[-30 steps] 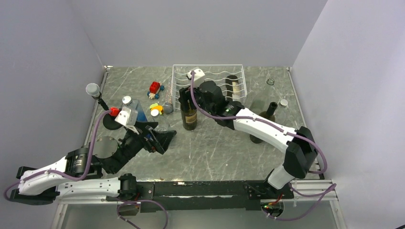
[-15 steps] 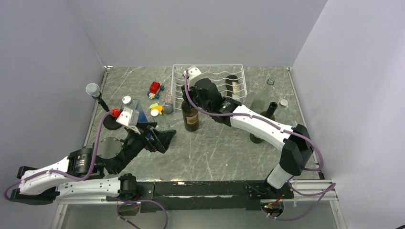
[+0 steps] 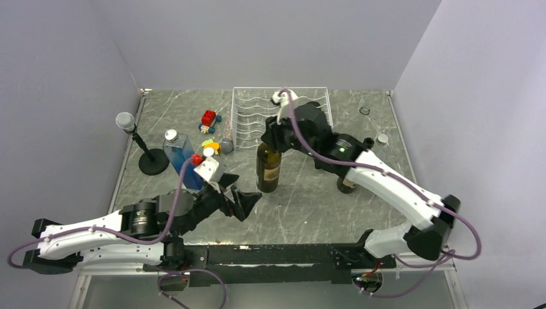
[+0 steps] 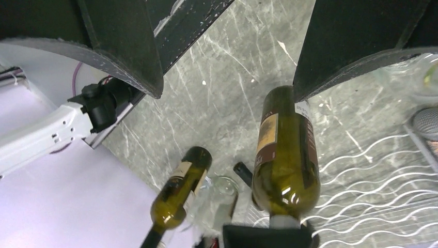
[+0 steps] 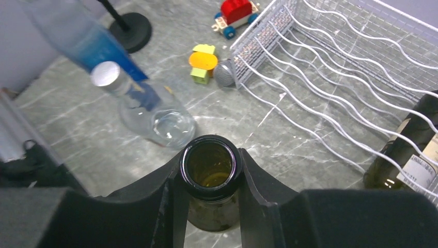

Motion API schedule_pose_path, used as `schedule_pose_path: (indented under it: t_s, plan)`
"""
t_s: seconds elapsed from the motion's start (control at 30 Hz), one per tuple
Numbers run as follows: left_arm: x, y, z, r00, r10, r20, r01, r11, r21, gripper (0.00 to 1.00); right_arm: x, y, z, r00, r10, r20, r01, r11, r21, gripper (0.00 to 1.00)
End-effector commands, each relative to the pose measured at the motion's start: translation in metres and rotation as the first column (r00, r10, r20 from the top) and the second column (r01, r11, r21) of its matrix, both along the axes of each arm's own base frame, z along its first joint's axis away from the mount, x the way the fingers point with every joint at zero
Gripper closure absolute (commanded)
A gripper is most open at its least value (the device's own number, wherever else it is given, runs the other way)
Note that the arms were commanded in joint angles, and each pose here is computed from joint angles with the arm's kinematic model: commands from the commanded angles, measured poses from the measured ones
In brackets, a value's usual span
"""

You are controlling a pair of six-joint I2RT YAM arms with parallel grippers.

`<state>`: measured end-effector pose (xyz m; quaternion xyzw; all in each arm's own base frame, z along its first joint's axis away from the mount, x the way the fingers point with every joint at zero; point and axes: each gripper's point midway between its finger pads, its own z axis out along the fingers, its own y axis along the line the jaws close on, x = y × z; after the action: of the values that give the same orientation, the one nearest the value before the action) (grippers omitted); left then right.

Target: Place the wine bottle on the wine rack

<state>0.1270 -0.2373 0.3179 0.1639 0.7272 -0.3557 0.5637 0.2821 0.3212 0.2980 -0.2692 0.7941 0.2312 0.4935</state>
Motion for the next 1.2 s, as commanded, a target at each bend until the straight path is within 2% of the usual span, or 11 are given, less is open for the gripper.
schedule_pose_path:
  t_s: [0.0, 0.23, 0.57, 0.77, 1.1, 1.13, 1.17]
  plan:
    - [-0.011, -0.026, 0.007, 0.992, -0.112, 0.059, 0.115, 0.992, -0.05, 0.01, -0.039, -0.018, 0.088, 0.997, 0.048, 0.066, -0.061, 0.973, 0.224, 1.0]
    - [-0.014, -0.047, -0.014, 0.986, -0.151, 0.064, 0.154, 0.987, -0.053, 0.01, -0.086, -0.038, 0.121, 0.99, 0.141, 0.024, -0.141, 0.935, 0.326, 1.0]
    - [-0.02, -0.067, -0.035, 0.975, -0.208, 0.084, 0.215, 0.973, -0.09, 0.01, -0.127, -0.036, 0.155, 0.956, 0.295, 0.0, -0.265, 0.859, 0.439, 1.0]
    - [-0.022, -0.07, -0.037, 0.964, -0.227, 0.137, 0.241, 0.966, -0.097, 0.01, -0.139, -0.032, 0.16, 0.935, 0.354, -0.011, -0.304, 0.818, 0.489, 1.0]
    - [-0.017, -0.081, -0.059, 0.972, -0.213, 0.1, 0.216, 0.976, -0.021, 0.01, -0.152, -0.031, 0.161, 0.914, 0.407, -0.004, -0.346, 0.782, 0.519, 1.0]
    - [-0.017, -0.081, -0.059, 0.971, -0.216, 0.098, 0.219, 0.975, -0.021, 0.02, -0.153, -0.032, 0.161, 0.912, 0.411, -0.003, -0.349, 0.778, 0.522, 1.0]
    - [-0.018, -0.083, -0.057, 0.97, -0.221, 0.098, 0.223, 0.975, -0.02, 0.07, -0.153, -0.031, 0.159, 0.911, 0.412, -0.008, -0.348, 0.779, 0.522, 1.0]
